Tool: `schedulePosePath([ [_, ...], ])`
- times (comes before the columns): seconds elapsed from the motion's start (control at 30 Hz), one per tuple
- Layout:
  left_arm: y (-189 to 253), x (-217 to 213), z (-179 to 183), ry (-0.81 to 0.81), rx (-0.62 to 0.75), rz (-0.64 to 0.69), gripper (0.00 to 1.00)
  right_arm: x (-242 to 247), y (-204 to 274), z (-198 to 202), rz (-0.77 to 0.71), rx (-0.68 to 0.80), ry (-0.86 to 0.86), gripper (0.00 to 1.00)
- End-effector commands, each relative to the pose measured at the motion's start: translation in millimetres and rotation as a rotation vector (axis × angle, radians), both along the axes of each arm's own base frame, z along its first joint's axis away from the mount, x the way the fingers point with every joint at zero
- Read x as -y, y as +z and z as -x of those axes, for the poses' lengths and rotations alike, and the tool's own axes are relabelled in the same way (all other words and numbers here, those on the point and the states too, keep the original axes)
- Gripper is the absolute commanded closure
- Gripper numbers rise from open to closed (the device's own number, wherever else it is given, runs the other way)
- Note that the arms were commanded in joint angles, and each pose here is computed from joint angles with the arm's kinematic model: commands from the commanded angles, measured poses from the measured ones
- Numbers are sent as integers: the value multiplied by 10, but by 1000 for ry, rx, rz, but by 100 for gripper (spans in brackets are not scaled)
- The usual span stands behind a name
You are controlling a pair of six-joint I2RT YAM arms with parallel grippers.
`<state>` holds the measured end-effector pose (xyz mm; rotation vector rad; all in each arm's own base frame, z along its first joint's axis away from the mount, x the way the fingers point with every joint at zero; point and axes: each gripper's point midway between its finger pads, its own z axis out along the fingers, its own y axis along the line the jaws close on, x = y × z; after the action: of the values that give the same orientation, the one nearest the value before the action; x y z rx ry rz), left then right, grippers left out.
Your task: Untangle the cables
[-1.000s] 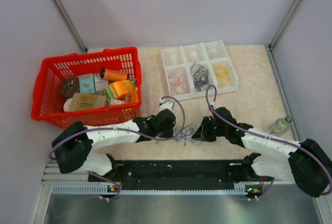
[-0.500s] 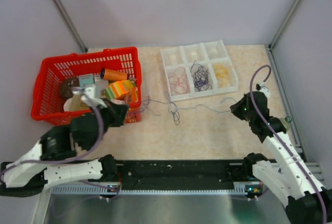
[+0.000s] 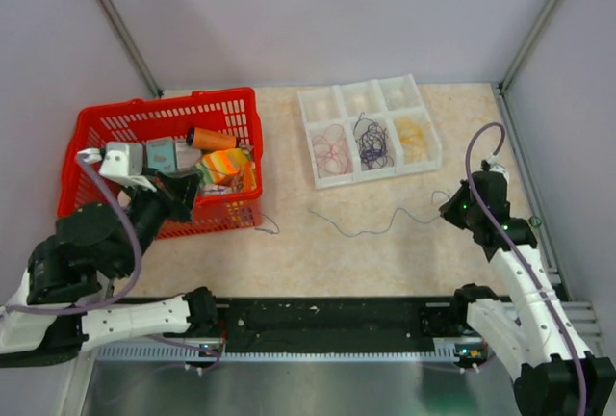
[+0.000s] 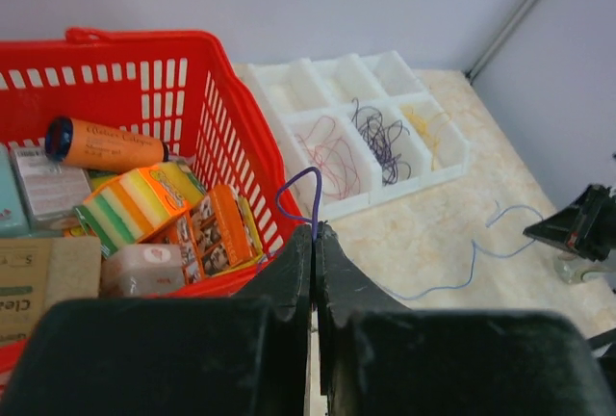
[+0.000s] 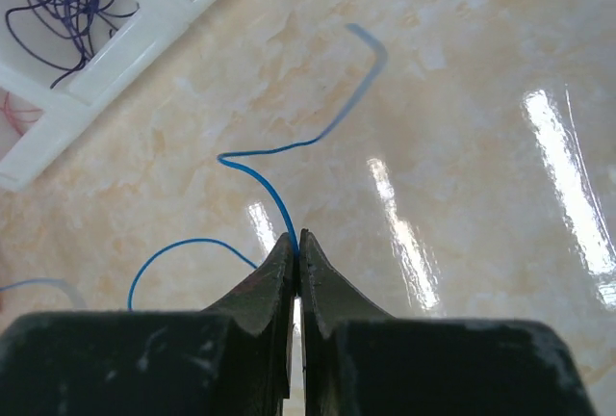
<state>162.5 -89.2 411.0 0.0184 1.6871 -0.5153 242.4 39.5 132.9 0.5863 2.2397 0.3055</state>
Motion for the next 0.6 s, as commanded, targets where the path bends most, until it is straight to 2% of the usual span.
schedulePosePath([
  [0.0,645,-655,111,64,174,124,100,144,42,-15,-48,-28,-122,100],
  [0.07,792,-857,142,97,201,153,100,156,-54,-55,-176,-50,-178,100],
  [0.13,900,-882,146,95,222,128,100,235,24,-129,-170,-8,-214,100],
  [0.2,993,-810,128,84,228,106,100,208,223,-222,-146,57,-150,100],
  [0.37,916,23,107,-138,222,29,100,-405,417,-241,-14,98,184,100],
  [0.43,801,332,116,-215,188,18,100,-564,383,-129,25,84,231,100],
  [0.57,772,727,293,-401,191,79,100,-709,261,61,54,30,280,100],
])
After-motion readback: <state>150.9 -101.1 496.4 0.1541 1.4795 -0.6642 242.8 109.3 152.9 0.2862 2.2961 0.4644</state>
